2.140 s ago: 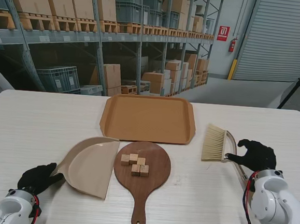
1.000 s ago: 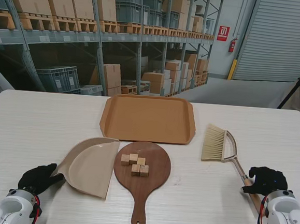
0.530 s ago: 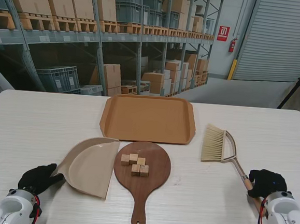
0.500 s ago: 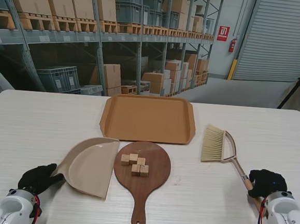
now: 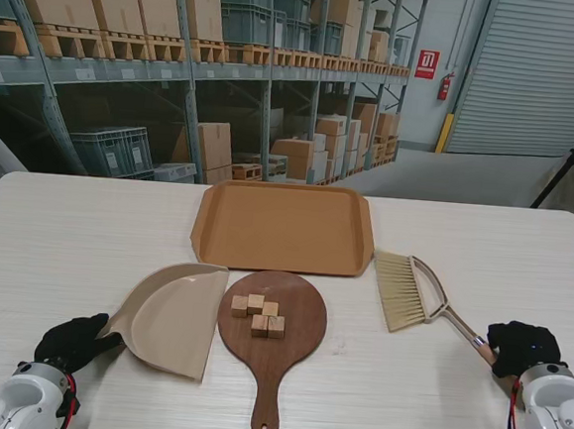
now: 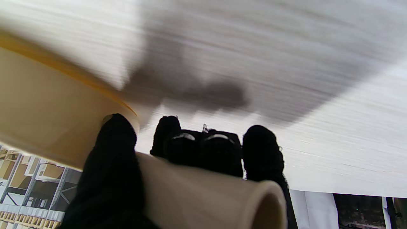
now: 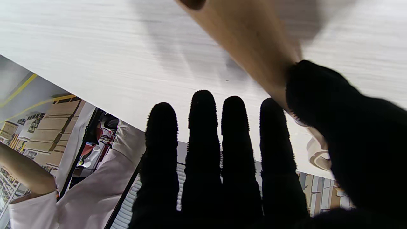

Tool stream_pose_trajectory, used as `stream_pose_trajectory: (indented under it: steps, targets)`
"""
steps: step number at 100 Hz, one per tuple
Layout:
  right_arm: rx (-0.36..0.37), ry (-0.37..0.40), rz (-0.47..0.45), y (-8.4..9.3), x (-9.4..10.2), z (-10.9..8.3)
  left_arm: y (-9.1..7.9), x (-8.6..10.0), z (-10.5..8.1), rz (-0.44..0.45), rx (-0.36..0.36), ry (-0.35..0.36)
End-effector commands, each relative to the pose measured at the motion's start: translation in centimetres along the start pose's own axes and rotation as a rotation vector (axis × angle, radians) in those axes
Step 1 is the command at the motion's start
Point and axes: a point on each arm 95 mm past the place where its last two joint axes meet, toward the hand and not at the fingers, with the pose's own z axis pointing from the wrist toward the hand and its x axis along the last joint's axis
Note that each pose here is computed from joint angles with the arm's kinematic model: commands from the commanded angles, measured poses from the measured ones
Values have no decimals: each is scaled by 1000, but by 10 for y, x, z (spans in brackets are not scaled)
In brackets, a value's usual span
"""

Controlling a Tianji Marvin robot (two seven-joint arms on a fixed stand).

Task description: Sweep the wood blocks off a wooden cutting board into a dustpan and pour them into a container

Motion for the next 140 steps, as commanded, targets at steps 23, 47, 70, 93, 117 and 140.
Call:
stream_pose_trajectory:
  steps: [23,47,70,93,117,140]
  targets:
    - [-6,-18,-39,3,-13,3,1,1,0,3,-20,0]
    - [-48,-77,145,6,-2,0,1,0,0,2,-19,-3]
    - [-41,-125,272,1,3,2,2,-1,-1,0,-19,-8]
    - [-14,-171,340,-7,5,4,2,-1,-2,0,-21,-9]
    - [6,-178,365,-14,3,9,2,-2,-2,1,-23,-8]
    - [11,-201,378,-21,5,13,2,-2,-2,1,-27,-7]
